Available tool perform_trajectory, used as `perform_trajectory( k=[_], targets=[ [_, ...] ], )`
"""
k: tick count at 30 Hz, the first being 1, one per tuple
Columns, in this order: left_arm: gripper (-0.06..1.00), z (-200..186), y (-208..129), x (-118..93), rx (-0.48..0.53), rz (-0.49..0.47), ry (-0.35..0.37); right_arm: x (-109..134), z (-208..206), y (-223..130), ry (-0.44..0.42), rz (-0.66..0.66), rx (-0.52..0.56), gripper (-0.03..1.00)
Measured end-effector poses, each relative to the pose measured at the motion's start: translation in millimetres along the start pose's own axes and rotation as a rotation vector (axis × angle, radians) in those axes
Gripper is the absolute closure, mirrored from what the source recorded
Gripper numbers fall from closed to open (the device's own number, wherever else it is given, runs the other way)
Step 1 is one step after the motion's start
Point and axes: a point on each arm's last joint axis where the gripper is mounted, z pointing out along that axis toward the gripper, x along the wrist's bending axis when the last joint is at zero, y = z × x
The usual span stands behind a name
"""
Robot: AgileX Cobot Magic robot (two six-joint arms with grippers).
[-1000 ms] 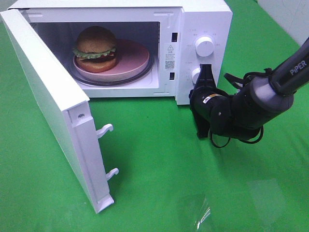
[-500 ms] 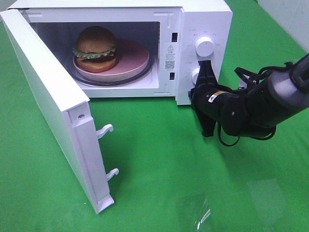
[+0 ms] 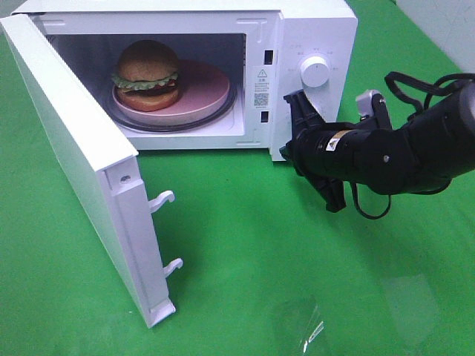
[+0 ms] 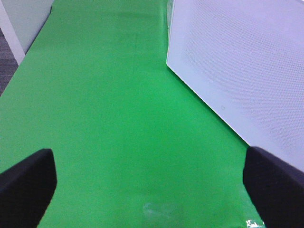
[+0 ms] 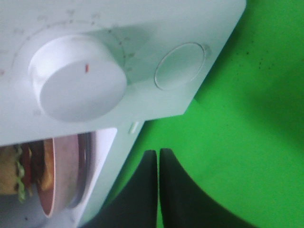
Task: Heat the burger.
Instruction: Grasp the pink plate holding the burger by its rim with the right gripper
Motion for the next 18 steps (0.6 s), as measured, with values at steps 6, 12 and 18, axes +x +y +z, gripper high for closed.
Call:
perform_trajectory(
  k=[6, 12, 18],
  targets=[
    [-0.04, 0.0, 0.0, 0.0, 0.0, 0.0, 0.0, 10.9, -16.4, -1.8, -0.051, -0.212, 0.069, 0.94],
    [-0.04, 0.0, 0.0, 0.0, 0.0, 0.0, 0.0, 17.6, -35.8, -1.7, -0.132, -0.464, 0.14, 0.93],
    [-0.04, 0.0, 0.0, 0.0, 0.0, 0.0, 0.0, 24.6, -46.1, -1.3, -0.21, -0.649, 0.216, 0.93]
  ],
)
